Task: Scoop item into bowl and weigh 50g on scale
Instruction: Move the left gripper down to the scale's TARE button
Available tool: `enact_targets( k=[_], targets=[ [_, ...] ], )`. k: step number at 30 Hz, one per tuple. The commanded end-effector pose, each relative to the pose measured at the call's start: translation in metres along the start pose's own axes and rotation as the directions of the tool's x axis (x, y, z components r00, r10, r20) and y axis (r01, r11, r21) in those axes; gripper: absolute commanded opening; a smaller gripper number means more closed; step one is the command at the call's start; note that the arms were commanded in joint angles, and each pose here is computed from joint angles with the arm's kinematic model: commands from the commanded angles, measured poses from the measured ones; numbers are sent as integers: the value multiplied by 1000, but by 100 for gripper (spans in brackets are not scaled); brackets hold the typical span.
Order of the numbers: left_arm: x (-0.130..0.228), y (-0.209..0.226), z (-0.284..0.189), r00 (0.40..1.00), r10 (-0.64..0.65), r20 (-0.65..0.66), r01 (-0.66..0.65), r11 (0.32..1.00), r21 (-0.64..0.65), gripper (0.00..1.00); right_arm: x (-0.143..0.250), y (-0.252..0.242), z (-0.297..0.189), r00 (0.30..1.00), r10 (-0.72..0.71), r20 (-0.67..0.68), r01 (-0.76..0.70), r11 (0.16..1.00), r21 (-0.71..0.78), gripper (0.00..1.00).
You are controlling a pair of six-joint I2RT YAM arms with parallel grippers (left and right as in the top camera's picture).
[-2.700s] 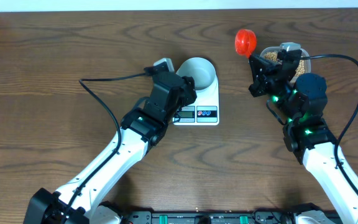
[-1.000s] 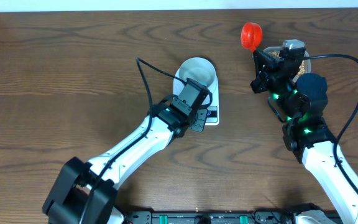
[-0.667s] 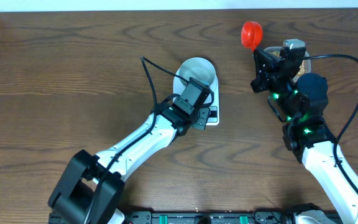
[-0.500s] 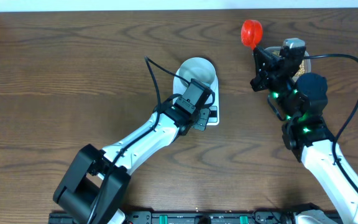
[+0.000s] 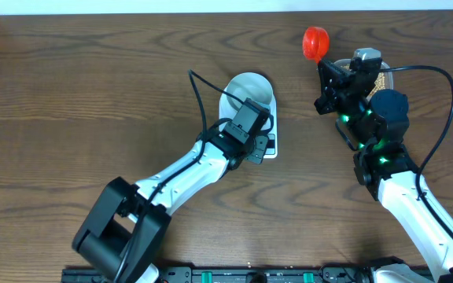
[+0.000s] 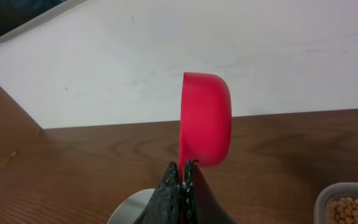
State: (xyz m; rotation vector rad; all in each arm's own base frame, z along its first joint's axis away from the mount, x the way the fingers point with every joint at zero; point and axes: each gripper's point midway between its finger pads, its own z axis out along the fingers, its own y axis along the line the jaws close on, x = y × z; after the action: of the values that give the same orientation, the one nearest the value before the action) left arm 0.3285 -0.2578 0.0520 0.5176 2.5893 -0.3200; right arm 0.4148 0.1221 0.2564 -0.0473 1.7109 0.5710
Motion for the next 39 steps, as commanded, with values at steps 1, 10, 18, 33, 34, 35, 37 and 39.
enact_targets(
  k=[1, 10, 18, 33, 34, 35, 37, 39],
  targets=[
    [-4, -2, 10, 1000, 31, 2, -31, 1000, 0, 8, -15, -1, 0, 999, -16, 36, 16, 1000, 11, 1],
    [-1, -1, 14, 999, 35, -6, -35, 999, -3, 7, -14, -1, 0, 999, -16, 34, 15, 1000, 12, 1],
    [-1, 1, 22, 999, 39, -5, -39, 999, -5, 8, -15, -1, 0, 999, -16, 34, 15, 1000, 12, 1],
    [3, 6, 29, 999, 34, -21, -34, 999, -13, 8, -14, -1, 0, 999, -15, 34, 15, 1000, 12, 1],
    [3, 6, 29, 999, 34, -21, -34, 999, -13, 7, -14, -1, 0, 999, -16, 33, 15, 1000, 11, 1],
    [2, 6, 29, 999, 40, -17, -40, 999, -12, 7, -14, -1, 0, 999, -16, 33, 15, 1000, 11, 1],
    [1, 6, 29, 999, 45, -14, -45, 999, -11, 7, -14, -1, 0, 999, -16, 33, 15, 1000, 11, 1],
    [1, 6, 29, 999, 45, -14, -45, 999, -11, 7, -14, -1, 0, 999, -16, 33, 15, 1000, 11, 1]
  ],
)
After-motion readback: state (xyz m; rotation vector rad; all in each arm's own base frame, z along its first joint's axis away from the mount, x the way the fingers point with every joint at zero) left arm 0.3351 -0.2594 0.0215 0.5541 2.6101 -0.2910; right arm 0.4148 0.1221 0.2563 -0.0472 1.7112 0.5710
